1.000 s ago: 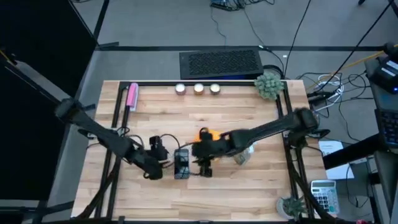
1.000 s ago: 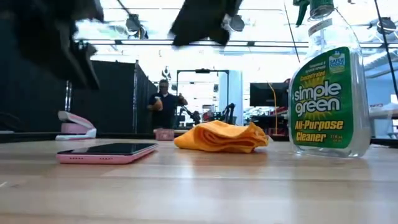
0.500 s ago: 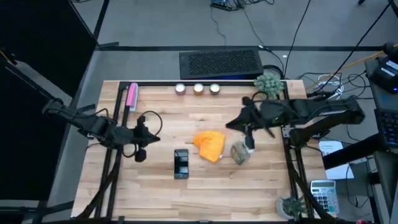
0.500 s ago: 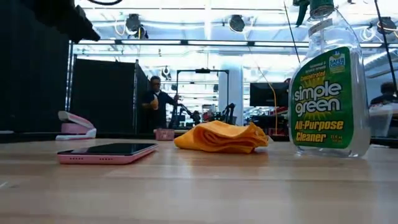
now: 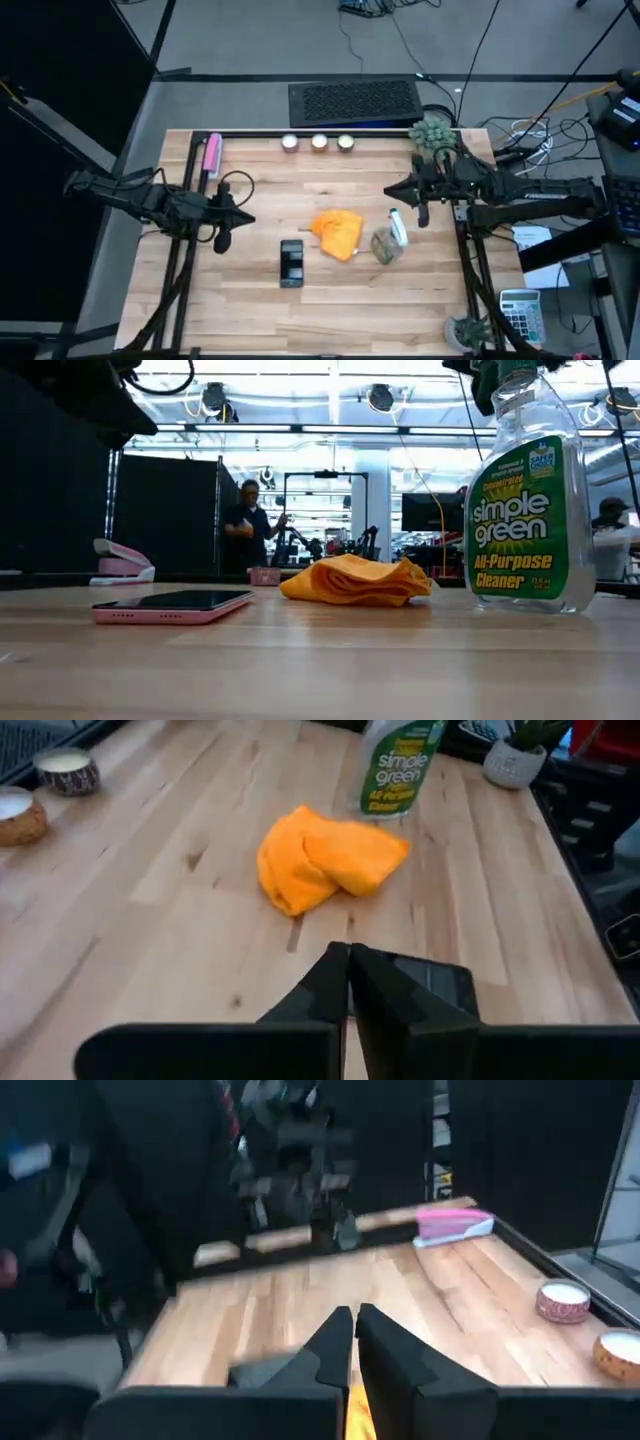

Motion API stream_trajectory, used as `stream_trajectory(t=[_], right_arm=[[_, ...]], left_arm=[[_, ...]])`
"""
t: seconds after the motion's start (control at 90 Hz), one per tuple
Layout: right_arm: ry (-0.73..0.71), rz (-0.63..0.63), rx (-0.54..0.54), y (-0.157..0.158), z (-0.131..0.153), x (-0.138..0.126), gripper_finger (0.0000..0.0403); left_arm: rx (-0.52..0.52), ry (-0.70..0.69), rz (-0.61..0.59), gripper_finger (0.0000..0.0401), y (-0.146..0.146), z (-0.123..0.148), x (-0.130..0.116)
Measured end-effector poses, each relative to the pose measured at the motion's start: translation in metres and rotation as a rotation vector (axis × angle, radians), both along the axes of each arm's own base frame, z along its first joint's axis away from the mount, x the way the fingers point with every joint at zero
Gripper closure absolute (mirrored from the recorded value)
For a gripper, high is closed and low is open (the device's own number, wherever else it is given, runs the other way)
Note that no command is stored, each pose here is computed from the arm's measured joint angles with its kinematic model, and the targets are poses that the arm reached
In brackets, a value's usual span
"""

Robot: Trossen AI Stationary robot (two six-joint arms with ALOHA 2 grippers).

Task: Apply microfiber cloth
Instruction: Return to Home Position

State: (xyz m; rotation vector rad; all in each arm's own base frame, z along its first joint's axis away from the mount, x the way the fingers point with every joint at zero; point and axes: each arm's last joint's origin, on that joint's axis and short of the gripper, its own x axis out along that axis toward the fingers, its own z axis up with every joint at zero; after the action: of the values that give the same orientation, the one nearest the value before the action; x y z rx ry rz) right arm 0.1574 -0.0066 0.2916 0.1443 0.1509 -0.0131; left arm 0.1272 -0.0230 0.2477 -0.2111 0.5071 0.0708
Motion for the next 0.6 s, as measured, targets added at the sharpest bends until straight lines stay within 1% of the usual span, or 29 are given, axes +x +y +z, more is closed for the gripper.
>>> stream_trajectory(t=[0.044,0.111,0.189,0.344,0.489,0.6], right_arm=[[-0.022,-0.006,-0.010,0.000,-0.008,-0.004,0.0397],[-0.075,-0.051,-0.019,-0.002,-0.020,-0.009,0.0397],[-0.126,-0.061,-0.030,-0.003,-0.035,-0.015,0.0397],[-0.210,-0.077,-0.012,-0.004,-0.057,-0.024,0.0397],[-0.213,-0.077,0.004,-0.004,-0.070,-0.030,0.0397],[-0.246,-0.077,-0.005,-0.003,-0.071,-0.035,0.0397]], left_arm=[[0.000,0.001,0.000,0.0401,0.000,0.000,0.000],[0.000,0.002,0.000,0.0401,0.000,0.000,0.000],[0.001,0.003,0.001,0.0401,0.000,0.000,0.000],[0.039,0.002,-0.017,0.0401,0.000,0.000,0.000],[0.052,0.001,-0.018,0.0401,0.000,0.000,0.000],[0.057,0.001,-0.017,0.0401,0.000,0.000,0.000]])
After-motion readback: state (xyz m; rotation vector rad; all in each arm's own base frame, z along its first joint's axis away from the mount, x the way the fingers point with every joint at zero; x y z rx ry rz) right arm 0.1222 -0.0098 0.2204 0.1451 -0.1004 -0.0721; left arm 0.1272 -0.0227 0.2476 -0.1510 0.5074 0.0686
